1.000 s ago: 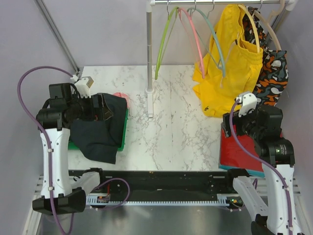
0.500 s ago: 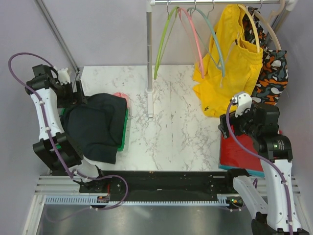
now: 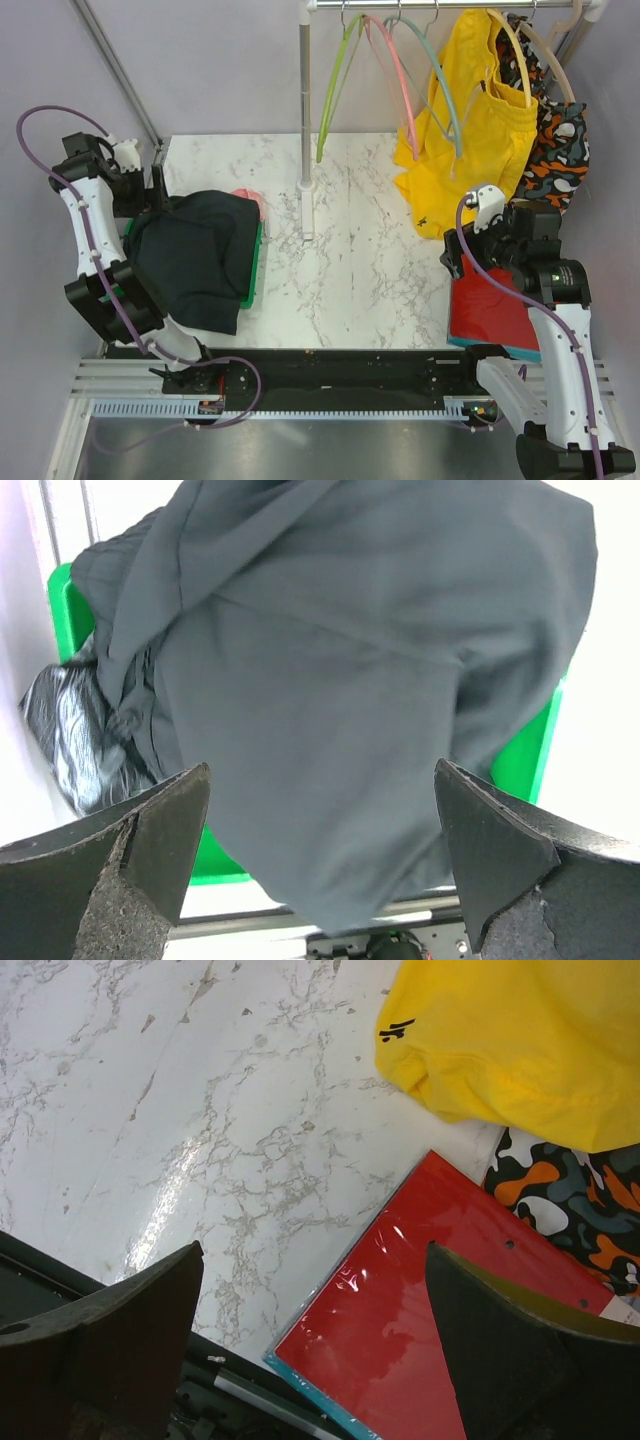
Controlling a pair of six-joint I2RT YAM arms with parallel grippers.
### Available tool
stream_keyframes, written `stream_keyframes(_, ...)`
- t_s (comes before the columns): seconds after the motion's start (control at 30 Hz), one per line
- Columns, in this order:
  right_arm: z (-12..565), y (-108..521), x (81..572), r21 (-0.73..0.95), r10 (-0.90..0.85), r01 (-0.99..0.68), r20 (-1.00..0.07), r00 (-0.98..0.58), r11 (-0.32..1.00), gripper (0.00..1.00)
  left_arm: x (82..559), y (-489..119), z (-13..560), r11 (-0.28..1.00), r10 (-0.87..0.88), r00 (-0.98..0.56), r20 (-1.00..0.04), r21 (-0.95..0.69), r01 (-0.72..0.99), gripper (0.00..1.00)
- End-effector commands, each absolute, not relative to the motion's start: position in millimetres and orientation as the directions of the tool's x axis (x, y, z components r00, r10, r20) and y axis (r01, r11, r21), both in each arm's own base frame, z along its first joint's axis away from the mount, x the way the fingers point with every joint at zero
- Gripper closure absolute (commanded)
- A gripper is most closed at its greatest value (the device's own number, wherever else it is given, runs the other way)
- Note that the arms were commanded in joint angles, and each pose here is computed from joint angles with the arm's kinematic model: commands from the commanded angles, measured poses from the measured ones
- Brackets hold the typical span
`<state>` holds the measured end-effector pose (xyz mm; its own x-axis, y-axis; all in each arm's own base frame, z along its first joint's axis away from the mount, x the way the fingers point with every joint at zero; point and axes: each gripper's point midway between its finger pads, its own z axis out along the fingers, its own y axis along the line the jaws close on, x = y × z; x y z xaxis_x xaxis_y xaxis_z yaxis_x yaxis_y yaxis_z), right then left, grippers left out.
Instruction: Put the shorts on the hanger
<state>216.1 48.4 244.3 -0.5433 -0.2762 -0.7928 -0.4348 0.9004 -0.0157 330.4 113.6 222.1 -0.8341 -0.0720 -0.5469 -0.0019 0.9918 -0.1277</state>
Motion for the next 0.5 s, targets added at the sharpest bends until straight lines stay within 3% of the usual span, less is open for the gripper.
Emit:
stream_keyframes(0.0, 249, 55, 217, 0.003, -0.278, -0.467, -0.799, -0.533, 0.884, 0.02, 360, 140, 197, 0.997, -0.045, -0.847, -0.529, -0.081, -0.002, 0.01)
stream_keyframes(0.27, 246, 60, 218, 0.033, -0.271, -0.487, -0.797, -0.54, 0.873, 0.02, 397, 180, 188, 0.997, -0.033, -0.828, -0.56, 0.037, -0.065, 0.01)
stream_keyframes(0.47, 249, 60, 219, 0.029, -0.272, -0.484, -0.798, -0.538, 0.874, 0.02, 413, 202, 159, 0.993, -0.028, -0.863, -0.505, 0.086, -0.082, 0.17)
